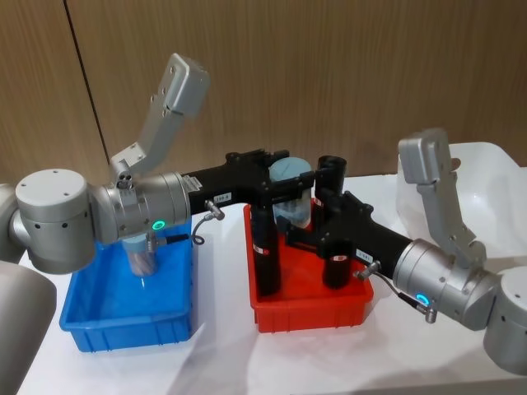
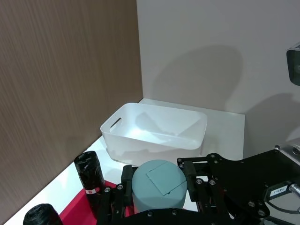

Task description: Pick the cotton swabs from the blue box and place them into the white box.

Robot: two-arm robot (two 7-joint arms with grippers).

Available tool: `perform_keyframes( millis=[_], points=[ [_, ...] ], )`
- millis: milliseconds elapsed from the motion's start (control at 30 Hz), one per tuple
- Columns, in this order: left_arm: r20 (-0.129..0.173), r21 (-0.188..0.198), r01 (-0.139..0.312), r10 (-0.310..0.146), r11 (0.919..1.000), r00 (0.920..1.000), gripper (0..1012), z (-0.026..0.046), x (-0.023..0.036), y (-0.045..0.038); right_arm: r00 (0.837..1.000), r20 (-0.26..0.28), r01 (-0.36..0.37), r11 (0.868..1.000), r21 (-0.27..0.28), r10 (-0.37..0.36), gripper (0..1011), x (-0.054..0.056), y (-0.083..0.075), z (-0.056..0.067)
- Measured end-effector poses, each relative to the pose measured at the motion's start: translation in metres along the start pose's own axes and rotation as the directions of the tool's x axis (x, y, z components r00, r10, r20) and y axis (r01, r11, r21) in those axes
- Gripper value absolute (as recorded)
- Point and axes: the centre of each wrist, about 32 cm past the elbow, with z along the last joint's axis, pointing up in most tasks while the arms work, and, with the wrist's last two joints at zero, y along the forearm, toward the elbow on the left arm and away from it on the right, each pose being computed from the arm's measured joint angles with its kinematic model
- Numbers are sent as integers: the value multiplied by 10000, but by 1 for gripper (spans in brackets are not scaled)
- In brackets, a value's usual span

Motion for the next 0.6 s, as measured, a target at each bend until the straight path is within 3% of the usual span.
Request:
perform_keyframes(
  millis=[600],
  points=[
    [0, 1, 0, 0, 10000, 10000, 665, 0, 0, 0, 9998, 183, -9, 9999, 118, 7, 1001, -4, 144, -27]
  ],
)
